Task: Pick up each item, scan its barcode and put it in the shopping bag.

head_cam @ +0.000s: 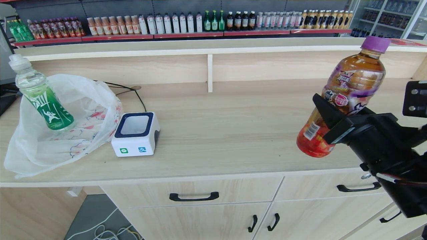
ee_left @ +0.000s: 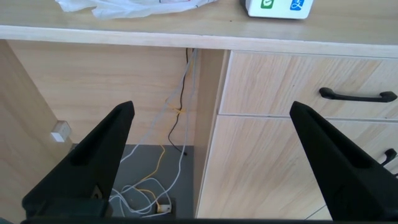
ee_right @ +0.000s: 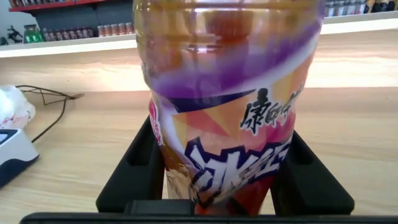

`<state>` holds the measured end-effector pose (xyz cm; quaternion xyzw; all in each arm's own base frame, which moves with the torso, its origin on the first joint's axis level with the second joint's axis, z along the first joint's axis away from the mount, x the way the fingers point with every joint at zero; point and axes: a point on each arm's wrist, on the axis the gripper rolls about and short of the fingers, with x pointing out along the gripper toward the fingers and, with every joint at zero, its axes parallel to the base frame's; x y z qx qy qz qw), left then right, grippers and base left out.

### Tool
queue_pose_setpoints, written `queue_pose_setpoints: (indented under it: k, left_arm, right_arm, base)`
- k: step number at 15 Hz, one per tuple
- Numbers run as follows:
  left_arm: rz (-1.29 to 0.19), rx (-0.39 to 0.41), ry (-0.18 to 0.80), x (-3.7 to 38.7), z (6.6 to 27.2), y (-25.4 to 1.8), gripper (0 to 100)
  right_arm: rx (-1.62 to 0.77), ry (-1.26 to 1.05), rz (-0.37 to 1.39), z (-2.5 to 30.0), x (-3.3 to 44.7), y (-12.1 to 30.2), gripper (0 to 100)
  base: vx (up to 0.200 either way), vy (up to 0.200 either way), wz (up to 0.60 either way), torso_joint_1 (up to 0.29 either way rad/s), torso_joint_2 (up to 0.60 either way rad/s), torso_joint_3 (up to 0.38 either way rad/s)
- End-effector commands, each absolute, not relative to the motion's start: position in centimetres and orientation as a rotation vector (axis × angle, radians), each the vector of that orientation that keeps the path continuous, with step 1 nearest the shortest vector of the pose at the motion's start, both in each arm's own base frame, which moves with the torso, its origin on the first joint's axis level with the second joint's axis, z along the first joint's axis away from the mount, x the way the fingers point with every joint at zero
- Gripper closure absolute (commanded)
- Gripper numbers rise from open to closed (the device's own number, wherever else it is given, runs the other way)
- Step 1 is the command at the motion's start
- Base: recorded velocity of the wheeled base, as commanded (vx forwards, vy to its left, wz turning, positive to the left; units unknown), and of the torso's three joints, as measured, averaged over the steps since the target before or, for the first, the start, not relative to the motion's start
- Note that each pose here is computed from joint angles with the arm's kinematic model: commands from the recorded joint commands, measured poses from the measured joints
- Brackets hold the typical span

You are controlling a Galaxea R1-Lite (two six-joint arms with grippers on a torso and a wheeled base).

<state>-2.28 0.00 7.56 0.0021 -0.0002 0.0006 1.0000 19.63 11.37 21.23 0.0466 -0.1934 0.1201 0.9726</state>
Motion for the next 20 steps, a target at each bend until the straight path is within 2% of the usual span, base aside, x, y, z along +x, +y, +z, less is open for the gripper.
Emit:
queue_pose_setpoints:
  k: [1,7,20]
  left_arm:
    - [0.003,0.005,-0.002,-2.3,7.6,0.0,0]
    - [0.003,0.005,-0.002,-2.3,7.6,0.0,0]
    - [0.003,0.002,-0.002,-2.3,7.6,0.0,0]
  right_arm:
    - [0.095,-0.4,0.241,21.4,19.9,11.5,100]
    - [0.088,-0.404,0.146,21.7,20.5,11.6,100]
    - [0.078,-0.417,0.147,22.0,22.0,12.6,100]
  base:
    - [0.0,0.0,0.0,0.0,0.0,0.0]
    - [0.0,0.0,0.0,0.0,0.0,0.0]
    - [0.0,0.2,0.0,0.001,0.0,0.002]
